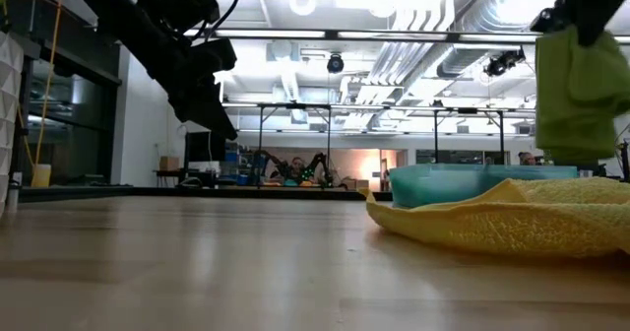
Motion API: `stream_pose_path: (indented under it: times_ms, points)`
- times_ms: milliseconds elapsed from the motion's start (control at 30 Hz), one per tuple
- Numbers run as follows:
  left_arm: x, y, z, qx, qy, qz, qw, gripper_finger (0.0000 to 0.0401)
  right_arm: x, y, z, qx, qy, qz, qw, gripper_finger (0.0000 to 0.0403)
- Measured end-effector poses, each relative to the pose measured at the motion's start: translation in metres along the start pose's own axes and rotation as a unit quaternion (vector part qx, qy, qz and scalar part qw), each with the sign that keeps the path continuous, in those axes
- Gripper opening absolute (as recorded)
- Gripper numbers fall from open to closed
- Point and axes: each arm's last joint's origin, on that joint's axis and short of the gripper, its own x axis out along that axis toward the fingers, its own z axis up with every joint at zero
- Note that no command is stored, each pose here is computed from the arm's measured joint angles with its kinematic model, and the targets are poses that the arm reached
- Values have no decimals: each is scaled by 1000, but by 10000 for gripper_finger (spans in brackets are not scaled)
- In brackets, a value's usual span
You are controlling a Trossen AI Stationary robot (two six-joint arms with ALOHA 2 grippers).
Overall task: Fold microfiber towels
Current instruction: Put the green towel into the green bin
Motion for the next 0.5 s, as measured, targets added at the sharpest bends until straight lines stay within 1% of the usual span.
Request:
stream_pose_path:
  times_ms: [133,200,267,367,433,500]
  points:
    - [0,0,0,0,0,0,1000,0,15,-13,1,-2,51,-62,997,0]
    - [0,0,0,0,0,0,1000,0,24,-21,5,-8,85,-77,993,0]
    - [0,0,0,0,0,0,1000,0,33,-30,8,-21,119,-81,989,0]
    - [0,0,0,-1,0,0,1000,0,47,-42,15,-43,158,-66,984,0]
    - [0,0,0,-4,0,0,1000,0,53,-49,21,-58,163,-62,983,0]
    - [0,0,0,-8,0,1,1000,0,59,-56,28,-74,164,-77,981,0]
